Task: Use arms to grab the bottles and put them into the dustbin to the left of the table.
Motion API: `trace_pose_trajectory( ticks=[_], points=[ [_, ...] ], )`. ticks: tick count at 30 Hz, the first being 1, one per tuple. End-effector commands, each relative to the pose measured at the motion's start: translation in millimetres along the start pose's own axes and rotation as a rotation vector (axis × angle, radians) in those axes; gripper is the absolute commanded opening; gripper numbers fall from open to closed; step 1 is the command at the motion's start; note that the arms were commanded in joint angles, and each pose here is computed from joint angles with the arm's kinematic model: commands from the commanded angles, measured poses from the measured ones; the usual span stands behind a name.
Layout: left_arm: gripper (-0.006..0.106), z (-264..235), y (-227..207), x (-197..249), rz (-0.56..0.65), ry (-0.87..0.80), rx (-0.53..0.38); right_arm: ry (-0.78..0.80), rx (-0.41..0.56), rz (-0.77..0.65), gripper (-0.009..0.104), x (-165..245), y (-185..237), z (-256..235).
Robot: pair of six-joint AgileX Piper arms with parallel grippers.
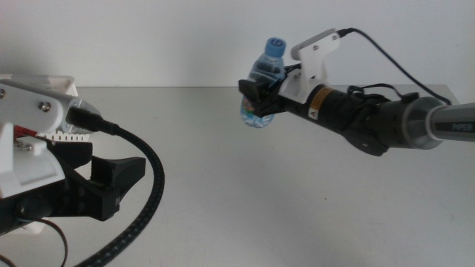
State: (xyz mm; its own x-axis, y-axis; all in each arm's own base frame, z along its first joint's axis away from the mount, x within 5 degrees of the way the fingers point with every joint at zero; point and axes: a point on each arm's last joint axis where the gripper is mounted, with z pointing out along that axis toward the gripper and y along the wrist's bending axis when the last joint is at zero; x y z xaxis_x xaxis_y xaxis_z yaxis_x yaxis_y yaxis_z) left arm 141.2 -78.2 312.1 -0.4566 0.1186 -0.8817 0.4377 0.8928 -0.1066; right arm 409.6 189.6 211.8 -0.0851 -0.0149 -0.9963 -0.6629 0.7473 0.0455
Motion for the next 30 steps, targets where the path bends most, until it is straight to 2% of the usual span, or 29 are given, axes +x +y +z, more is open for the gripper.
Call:
trace_pose_trajectory(
  ticks=[1, 9, 13, 17, 20, 27, 30],
  points=[
    [0.083, -4.8, -3.2, -14.6, -0.014, -0.100, 0.020, -0.149, -0.123, -0.030, -0.001, -35.2, 28.4, 14.8],
    [0.083, -4.8, -3.2, -14.6, -0.014, -0.100, 0.020, -0.059, -0.249, -0.051, -0.001, -2.8, 85.4, 48.1],
    [0.083, -4.8, -3.2, -14.7, -0.015, -0.101, 0.020, -0.028, -0.275, -0.047, -0.001, 11.9, 97.3, 52.7],
    [0.083, -4.8, -3.2, -14.6, -0.015, -0.100, 0.020, -0.007, -0.296, -0.058, 0.005, 19.7, 104.1, 54.5],
    [0.083, -4.8, -3.2, -14.6, -0.015, -0.100, 0.020, 0.008, -0.318, -0.090, 0.017, 22.1, 106.8, 54.1],
    [0.083, -4.8, -3.2, -14.6, -0.015, -0.100, 0.020, 0.125, -0.318, -0.084, 0.070, 23.0, 107.1, 46.1],
    [0.083, -4.8, -3.2, -14.7, -0.015, -0.101, 0.020, 0.174, -0.294, -0.120, 0.082, 17.4, 102.8, 30.4]
  ],
)
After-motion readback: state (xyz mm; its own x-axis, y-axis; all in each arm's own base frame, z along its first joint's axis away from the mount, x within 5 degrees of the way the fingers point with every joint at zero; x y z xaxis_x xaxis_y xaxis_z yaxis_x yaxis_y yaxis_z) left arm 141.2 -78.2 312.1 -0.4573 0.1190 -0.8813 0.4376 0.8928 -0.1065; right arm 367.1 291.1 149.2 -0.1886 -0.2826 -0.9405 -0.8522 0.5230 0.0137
